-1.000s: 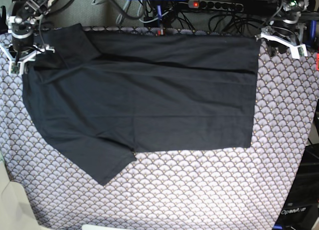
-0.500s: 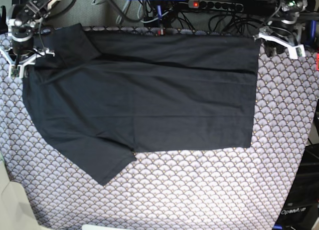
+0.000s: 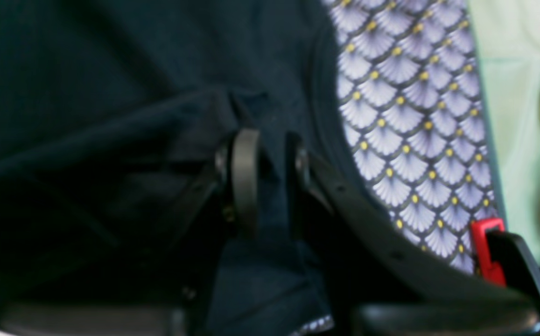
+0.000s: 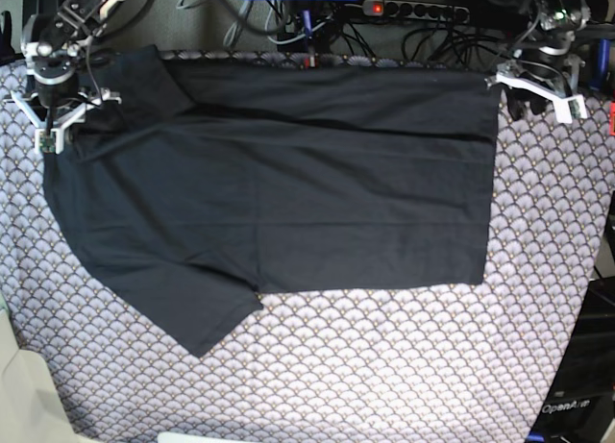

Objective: Fold the T-shirt properly
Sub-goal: 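Grasp the shirt near the shoulder seam with the right gripper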

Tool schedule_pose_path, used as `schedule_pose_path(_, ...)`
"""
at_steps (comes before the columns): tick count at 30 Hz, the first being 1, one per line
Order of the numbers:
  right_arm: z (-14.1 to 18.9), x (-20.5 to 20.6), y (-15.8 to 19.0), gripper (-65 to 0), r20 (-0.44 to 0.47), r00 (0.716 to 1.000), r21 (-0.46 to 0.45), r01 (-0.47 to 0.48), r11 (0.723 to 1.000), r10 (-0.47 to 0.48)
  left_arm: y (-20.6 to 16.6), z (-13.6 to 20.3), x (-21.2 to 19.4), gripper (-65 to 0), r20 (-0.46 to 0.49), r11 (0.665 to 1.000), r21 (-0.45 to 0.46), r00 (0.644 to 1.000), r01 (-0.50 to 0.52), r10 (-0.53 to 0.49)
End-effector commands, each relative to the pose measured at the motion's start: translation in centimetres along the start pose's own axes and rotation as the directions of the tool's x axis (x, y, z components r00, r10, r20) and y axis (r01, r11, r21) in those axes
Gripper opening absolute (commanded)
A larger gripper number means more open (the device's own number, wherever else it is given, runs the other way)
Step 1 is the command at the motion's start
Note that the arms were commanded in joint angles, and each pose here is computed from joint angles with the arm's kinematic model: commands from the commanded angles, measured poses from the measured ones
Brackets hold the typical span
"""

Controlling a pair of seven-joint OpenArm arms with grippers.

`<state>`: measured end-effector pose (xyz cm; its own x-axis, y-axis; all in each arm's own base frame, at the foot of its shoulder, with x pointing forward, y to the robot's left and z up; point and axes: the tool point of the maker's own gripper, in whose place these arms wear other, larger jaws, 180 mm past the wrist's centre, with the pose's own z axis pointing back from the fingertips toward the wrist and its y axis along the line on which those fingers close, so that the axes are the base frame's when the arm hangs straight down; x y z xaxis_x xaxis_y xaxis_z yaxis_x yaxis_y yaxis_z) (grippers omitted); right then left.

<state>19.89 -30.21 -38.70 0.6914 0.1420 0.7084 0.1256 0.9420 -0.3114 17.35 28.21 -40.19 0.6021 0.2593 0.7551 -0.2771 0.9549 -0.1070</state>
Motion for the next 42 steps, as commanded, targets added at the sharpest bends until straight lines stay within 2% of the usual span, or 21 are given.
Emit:
schedule_pose_path(1,0.2,0.9,-0.6,-52.8,0.033,0.999,-0.014,-0.003,1.000,0.003,0.0,0.3,0.7,-41.4,0.028,1.000,-0.002,1.000,0.006,-0.006)
schedule_pose_path(7,0.2,1.0,-0.6,-52.8,0.036,0.999,-0.013,-0.003,1.000,0.003,-0.2,0.0,1.2,-41.4,0.042,1.000,-0.006,0.999,0.003,-0.002)
schedule_pose_path(10,0.3,0.8,-0.6,-52.8,0.033,0.999,-0.013,-0.004,1.000,0.004,-0.4,-0.1,0.6,-41.4,-0.001,1.000,-0.008,1.000,0.001,-0.001)
schedule_pose_path(24,0.1,1.1,-0.6,-52.7,0.038,0.999,-0.014,-0.002,1.000,0.003,-0.7,-0.8,1.3,-41.4,-0.013,1.000,-0.016,1.000,-0.002,0.002)
schedule_pose_path(32,-1.2,-1.1,0.7,-52.7,-0.023,0.999,0.026,0.033,0.999,-0.033,-0.8,-0.7,1.6,-41.4,-0.004,1.000,-0.018,1.000,0.000,0.000)
schedule_pose_path(34,-1.2,-1.8,0.6,-50.8,-0.051,0.999,0.021,0.008,1.000,-0.007,-0.8,-0.7,1.7,-41.4,-0.003,1.000,-0.017,1.000,0.002,-0.002)
schedule_pose_path(42,-1.1,-1.3,0.3,-32.5,-0.040,0.999,0.008,-0.005,1.000,0.006,-0.8,-0.7,1.7,-41.4,-0.003,1.000,-0.019,1.000,0.006,-0.006)
